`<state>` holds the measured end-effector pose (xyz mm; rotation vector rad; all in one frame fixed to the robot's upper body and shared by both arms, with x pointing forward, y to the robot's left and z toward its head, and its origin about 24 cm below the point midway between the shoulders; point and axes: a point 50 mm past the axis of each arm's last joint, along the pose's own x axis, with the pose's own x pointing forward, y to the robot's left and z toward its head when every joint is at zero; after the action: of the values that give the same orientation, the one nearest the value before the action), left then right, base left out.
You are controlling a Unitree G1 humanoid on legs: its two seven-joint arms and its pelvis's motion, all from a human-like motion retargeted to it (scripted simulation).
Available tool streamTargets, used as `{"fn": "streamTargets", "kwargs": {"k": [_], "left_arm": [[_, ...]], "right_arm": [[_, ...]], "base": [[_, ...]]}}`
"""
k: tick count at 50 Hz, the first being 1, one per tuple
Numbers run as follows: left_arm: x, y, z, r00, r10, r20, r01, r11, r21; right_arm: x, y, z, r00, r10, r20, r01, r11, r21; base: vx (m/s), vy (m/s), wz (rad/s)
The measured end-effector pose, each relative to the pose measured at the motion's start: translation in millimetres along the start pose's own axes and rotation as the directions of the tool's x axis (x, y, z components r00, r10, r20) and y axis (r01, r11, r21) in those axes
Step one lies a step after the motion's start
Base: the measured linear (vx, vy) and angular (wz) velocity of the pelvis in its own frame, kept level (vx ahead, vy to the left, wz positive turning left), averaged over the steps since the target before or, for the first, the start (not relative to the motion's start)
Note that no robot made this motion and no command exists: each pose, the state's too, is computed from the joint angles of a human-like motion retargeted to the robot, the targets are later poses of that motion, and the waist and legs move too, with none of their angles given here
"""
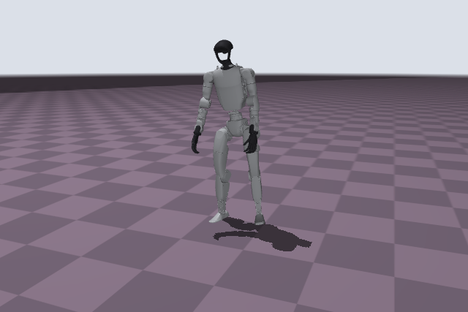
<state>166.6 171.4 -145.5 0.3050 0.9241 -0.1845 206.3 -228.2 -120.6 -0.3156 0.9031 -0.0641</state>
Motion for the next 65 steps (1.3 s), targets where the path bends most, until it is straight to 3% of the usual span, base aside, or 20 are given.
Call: {"fn": "streamTargets", "kwargs": {"k": [2,8,12,22,23,25,30,34,41,48,53,57,65], "left_arm": [[-2,5,-7,0.999,0.045,-0.02,-0.043,0.997,0.065],[-8,29,-20,0.989,0.146,-0.016,-0.145,0.988,0.058],[-9,38,-18,0.983,0.182,-0.003,-0.181,0.98,0.085],[-2,20,3,0.995,0.06,0.077,-0.088,0.897,0.433],[-1,17,9,0.994,0.046,0.099,-0.076,0.942,0.328],[0,14,12,0.995,0.024,0.092,-0.048,0.964,0.263],[1,25,8,1.0,0.01,0.02,-0.016,0.961,0.275],[0,42,7,0.999,0.043,-0.006,-0.039,0.961,0.273],[-7,55,-12,0.992,0.122,-0.043,-0.115,0.982,0.147],[-6,34,-17,0.997,0.021,-0.077,-0.012,0.994,0.108],[0,2,-3,0.997,-0.071,-0.029,0.073,0.993,0.089],[-2,-3,-4,1.0,-0.002,-0.005,0.002,0.997,0.078],[-5,25,-8,0.99,0.135,0.025,-0.137,0.986,0.096]], "right_arm": [[1,4,11,0.999,-0.017,0.039,0.016,0.999,0.037],[1,15,23,0.989,-0.091,0.113,0.074,0.986,0.15],[-1,15,18,0.987,-0.088,0.132,0.07,0.988,0.136],[-10,-16,-30,0.997,-0.062,0.041,0.059,0.995,0.08],[-12,-22,-40,0.997,-0.079,-0.009,0.079,0.997,0.002],[-16,-30,-55,0.99,-0.106,-0.088,0.103,0.994,-0.036],[-20,-31,-72,0.97,-0.164,-0.18,0.189,0.973,0.131],[-18,-29,-63,0.969,-0.199,-0.148,0.228,0.949,0.216],[-15,-29,-47,0.974,-0.217,-0.066,0.226,0.957,0.18],[-16,-34,-53,0.981,-0.172,-0.091,0.187,0.963,0.192],[-16,-44,-55,0.982,-0.128,-0.136,0.142,0.985,0.1],[-12,-48,-42,0.977,-0.187,-0.106,0.196,0.978,0.075],[-9,-33,-18,0.967,-0.254,0.017,0.241,0.937,0.253]], "base": [[-0.02,0.12,-0.33],[0.02,0.18,0.07],[0.03,0.3,0.43],[0.02,0.48,0.37],[0.0,0.59,0.23],[-0.02,0.59,0.09],[-0.06,0.54,-0.09],[-0.07,0.41,0.0],[-0.01,0.25,-0.16],[0.01,0.19,-0.03],[0.02,0.2,0.0],[0.06,0.17,-0.25],[0.03,0.27,-0.11]]}}
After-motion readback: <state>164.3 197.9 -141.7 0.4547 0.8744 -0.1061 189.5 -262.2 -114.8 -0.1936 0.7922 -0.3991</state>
